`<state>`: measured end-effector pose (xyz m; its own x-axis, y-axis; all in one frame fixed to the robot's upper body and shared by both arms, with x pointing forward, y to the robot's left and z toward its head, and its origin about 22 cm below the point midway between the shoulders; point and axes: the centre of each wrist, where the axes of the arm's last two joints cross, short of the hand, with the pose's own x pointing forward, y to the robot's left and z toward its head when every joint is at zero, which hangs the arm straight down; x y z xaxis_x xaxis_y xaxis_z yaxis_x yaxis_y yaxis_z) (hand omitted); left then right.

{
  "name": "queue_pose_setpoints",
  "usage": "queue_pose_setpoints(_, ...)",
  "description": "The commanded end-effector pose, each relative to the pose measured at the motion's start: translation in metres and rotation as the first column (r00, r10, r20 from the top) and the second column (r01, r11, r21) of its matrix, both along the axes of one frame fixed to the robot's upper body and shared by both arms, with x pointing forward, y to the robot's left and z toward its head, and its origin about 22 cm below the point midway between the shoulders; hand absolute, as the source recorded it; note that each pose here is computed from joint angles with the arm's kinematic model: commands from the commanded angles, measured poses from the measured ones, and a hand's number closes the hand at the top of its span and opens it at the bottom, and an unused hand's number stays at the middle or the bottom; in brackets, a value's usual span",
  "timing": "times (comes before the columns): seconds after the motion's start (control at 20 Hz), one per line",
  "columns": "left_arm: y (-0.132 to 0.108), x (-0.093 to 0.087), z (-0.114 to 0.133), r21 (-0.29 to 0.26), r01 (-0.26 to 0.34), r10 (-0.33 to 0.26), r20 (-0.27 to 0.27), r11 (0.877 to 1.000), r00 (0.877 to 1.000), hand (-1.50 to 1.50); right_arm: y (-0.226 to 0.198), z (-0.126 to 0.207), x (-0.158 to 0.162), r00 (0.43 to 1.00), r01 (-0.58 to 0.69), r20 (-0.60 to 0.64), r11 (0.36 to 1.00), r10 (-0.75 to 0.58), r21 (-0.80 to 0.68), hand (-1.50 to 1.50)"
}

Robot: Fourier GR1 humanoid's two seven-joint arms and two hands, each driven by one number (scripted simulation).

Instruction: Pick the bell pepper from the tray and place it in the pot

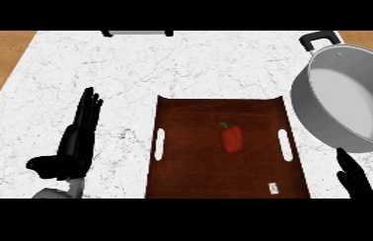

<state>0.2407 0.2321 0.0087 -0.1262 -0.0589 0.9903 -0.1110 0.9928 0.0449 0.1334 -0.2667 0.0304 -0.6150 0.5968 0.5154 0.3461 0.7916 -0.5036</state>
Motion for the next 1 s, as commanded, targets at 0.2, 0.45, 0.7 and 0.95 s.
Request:
queue_pose_setpoints(0.2, -0.013, 0.006, 0.001, -0.004, 0.018, -0.018, 0.015, 1.000, 1.000, 0.00, -0.002, -0.006, -0.026, 0.918, 0.039, -0.355, 0.930, -0.178, -0.364, -1.50)
queue_pose_setpoints(0.45, -0.027, -0.004, 0.007, -0.012, 0.048, -0.048, 0.002, 0.999, 0.999, 0.00, 0.038, 0.022, -0.014, 0.857, 0.093, -0.426, 0.901, -0.289, -0.423, -1.50)
queue_pose_setpoints(0.7, -0.002, 0.005, -0.001, -0.005, 0.020, -0.020, 0.010, 1.000, 1.000, 0.00, 0.096, 0.020, 0.032, 0.834, 0.045, -0.480, 0.901, -0.272, -0.432, -1.50)
queue_pose_setpoints(0.95, 0.002, 0.000, -0.014, 0.023, 0.006, -0.006, 0.008, 1.000, 1.000, 0.00, 0.106, 0.008, 0.042, 0.751, 0.064, -0.538, 0.853, -0.383, -0.518, -1.50)
